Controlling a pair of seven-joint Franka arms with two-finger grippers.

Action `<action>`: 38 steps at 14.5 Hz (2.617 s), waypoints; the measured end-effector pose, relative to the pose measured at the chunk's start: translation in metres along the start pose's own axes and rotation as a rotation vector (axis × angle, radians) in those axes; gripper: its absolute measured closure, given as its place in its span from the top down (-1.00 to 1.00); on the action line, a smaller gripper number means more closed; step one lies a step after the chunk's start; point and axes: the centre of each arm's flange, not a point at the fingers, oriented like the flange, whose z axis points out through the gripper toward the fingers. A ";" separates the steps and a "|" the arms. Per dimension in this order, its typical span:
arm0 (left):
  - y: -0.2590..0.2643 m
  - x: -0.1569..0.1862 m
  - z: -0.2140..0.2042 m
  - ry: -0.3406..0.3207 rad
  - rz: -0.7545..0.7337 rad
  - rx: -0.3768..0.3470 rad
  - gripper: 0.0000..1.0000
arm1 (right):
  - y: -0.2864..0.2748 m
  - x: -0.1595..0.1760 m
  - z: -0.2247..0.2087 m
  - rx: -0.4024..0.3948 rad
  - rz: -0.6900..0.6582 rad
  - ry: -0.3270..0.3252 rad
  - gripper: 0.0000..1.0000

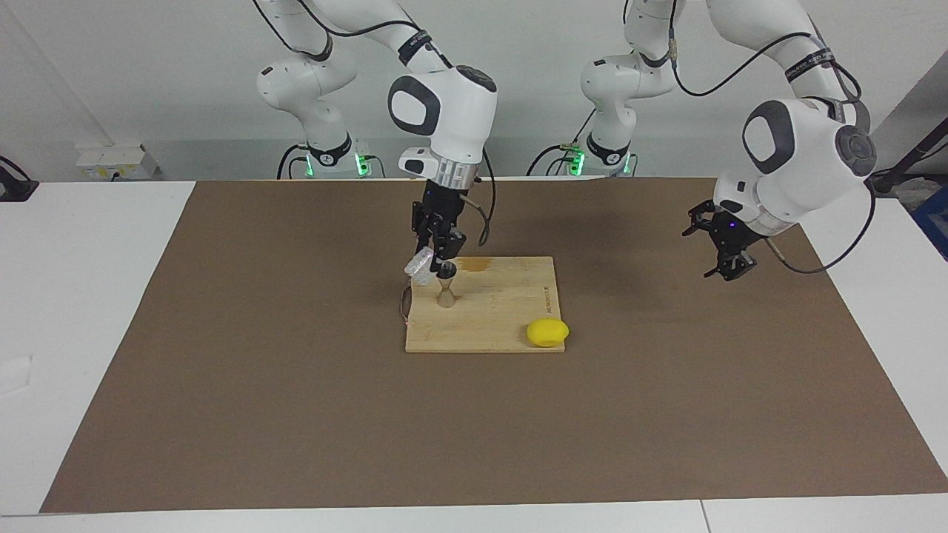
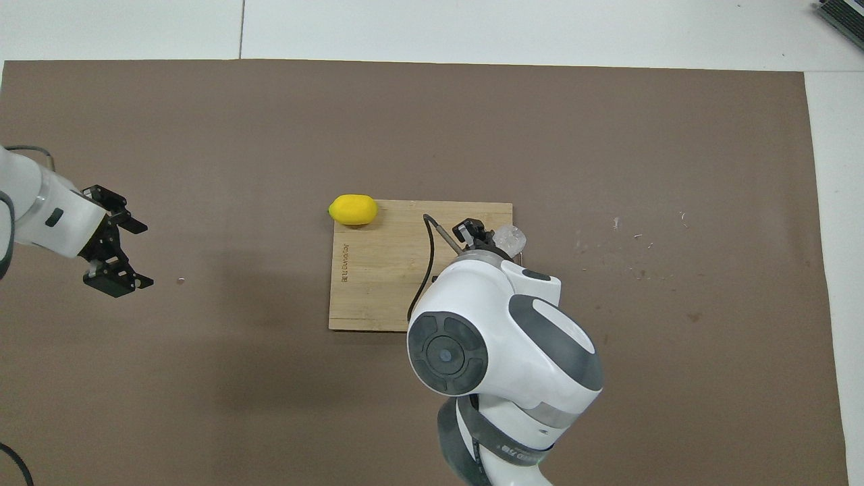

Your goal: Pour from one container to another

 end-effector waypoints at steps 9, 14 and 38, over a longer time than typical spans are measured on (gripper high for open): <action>0.060 0.044 -0.018 -0.075 -0.692 0.123 1.00 | 0.003 -0.004 0.006 0.038 -0.057 0.049 0.02; 0.069 0.019 -0.054 0.007 -1.126 0.198 1.00 | 0.010 -0.008 0.009 0.068 -0.098 0.071 0.02; 0.042 -0.026 -0.069 0.109 -1.390 0.272 1.00 | 0.014 0.101 0.035 -0.103 0.445 -0.327 0.02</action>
